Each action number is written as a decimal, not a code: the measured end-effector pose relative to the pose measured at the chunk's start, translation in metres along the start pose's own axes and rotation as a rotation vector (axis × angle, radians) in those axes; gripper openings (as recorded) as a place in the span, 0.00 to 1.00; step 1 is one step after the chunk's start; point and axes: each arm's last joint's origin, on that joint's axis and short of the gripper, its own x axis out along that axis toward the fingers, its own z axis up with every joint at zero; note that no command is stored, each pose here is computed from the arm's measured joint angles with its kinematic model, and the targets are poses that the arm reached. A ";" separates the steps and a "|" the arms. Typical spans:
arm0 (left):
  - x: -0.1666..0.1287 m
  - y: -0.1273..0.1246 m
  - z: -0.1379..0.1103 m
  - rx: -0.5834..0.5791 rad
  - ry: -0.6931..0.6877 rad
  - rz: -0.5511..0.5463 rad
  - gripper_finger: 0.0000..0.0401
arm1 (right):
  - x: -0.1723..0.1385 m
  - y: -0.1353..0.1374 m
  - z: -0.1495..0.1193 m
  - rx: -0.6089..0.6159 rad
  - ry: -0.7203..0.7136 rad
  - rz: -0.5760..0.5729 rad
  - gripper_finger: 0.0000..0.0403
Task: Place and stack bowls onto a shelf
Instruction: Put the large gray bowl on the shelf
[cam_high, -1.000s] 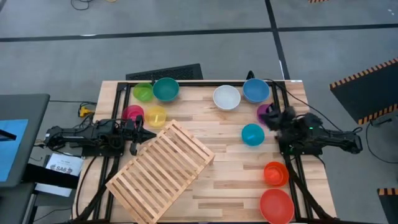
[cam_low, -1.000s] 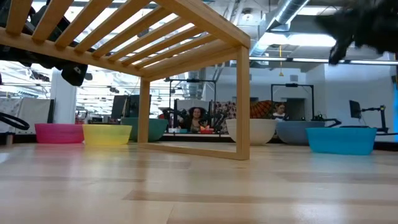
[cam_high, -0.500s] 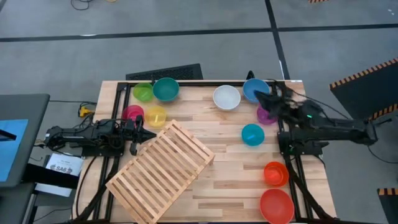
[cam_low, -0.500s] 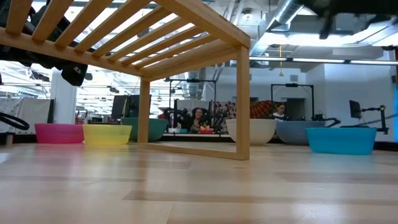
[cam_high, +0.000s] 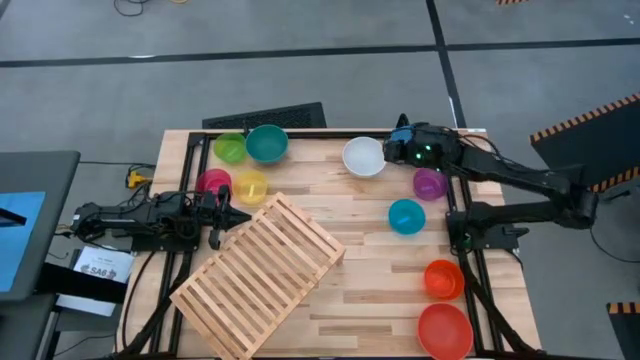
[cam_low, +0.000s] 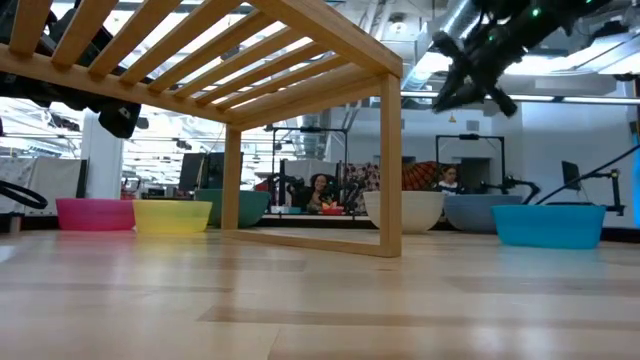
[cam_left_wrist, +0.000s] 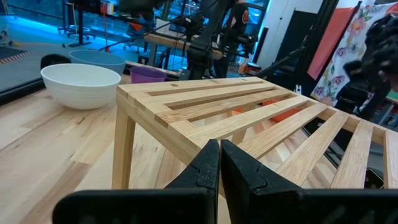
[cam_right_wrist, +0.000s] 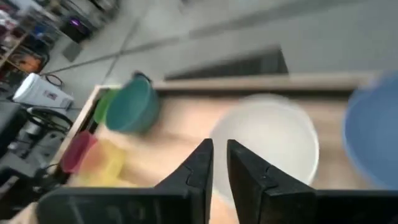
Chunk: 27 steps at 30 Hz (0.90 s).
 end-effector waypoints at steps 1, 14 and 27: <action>0.000 0.000 0.000 0.000 0.000 0.000 0.00 | 0.005 -0.004 -0.001 0.034 0.043 -0.023 0.23; 0.000 0.000 0.000 0.000 0.000 0.001 0.00 | 0.077 -0.041 -0.022 0.224 0.273 -0.312 0.59; 0.000 0.000 0.000 0.000 -0.001 0.002 0.00 | 0.114 -0.060 -0.037 0.227 0.312 -0.421 0.35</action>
